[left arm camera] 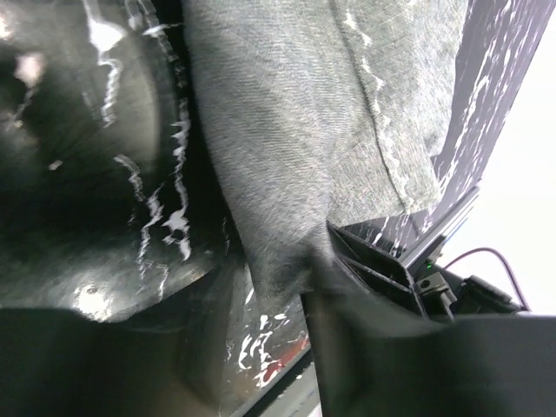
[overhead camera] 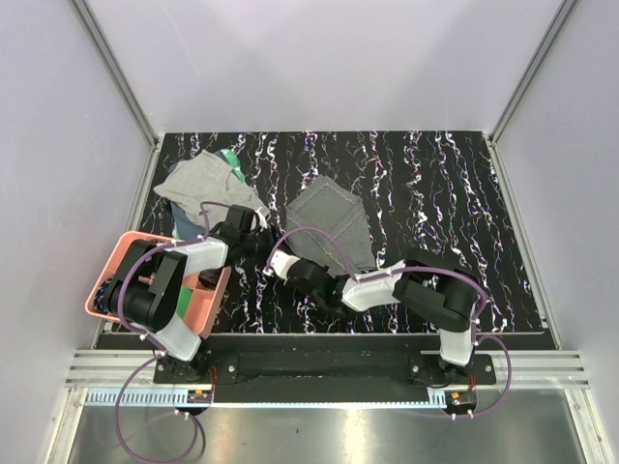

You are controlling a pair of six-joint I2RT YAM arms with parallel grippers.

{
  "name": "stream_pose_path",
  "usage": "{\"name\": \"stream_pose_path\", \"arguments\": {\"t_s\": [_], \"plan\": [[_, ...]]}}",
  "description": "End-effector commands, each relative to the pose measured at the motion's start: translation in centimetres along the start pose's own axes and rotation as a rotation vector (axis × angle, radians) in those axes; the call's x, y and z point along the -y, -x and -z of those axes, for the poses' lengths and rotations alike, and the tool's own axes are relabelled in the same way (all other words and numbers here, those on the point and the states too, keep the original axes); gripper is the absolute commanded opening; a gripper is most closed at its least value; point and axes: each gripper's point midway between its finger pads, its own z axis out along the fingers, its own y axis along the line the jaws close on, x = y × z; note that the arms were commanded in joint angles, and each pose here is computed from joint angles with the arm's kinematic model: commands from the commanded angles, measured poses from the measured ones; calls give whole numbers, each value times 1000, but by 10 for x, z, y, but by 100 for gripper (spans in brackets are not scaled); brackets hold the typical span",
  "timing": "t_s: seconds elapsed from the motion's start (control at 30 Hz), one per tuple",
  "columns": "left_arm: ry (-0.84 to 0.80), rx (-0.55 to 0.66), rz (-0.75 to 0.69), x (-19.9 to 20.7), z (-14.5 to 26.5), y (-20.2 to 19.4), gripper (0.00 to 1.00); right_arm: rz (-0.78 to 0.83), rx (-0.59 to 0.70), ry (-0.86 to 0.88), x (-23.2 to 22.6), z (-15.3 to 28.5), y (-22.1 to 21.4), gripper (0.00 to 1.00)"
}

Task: Fold the napkin, place the utensils inside, and roll it up
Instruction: Fold the napkin

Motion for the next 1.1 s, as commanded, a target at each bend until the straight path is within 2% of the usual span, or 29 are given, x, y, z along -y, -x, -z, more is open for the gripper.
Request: {"name": "stream_pose_path", "arguments": {"t_s": [0.0,0.07,0.17,0.27,0.33,0.37,0.4,0.47,0.5,0.57,0.6,0.63,0.77,0.8,0.9,1.0,1.07], "plan": [[-47,102,-32,14,15,24,55,32,-114,76,-16,3,-22,10],[-45,137,-34,13,21,32,62,15,-132,86,-16,7,-24,8],[-29,193,-37,10,28,43,65,-19,-123,116,-14,16,-16,6],[-9,244,-48,8,33,50,69,-39,-106,145,-11,22,-6,8],[-3,261,-55,7,35,53,70,-52,-114,146,-6,21,-4,19],[-5,263,-55,8,35,53,70,-59,-121,141,-4,21,-5,29],[-10,266,-59,8,35,53,70,-86,-123,135,1,21,-3,46],[-7,262,-62,6,34,50,71,-130,-114,140,6,26,4,59],[-6,259,-63,5,35,48,71,-190,-105,138,14,35,11,65],[0,259,-74,3,37,45,71,-267,-99,141,26,48,17,69],[8,262,-76,1,37,45,71,-361,-65,128,37,60,29,71],[9,265,-80,1,38,44,71,-412,-87,125,46,66,23,74],[15,270,-92,-2,40,42,71,-761,-140,68,82,86,4,75],[19,270,-94,-3,40,40,71,-885,-194,40,84,89,-12,75],[33,270,-102,-7,41,37,71,-1173,-249,22,102,93,-38,75],[35,263,-105,-8,40,34,71,-1308,-302,40,98,97,-54,75],[35,259,-111,-7,38,31,72,-1342,-343,34,93,97,-65,73]]}}
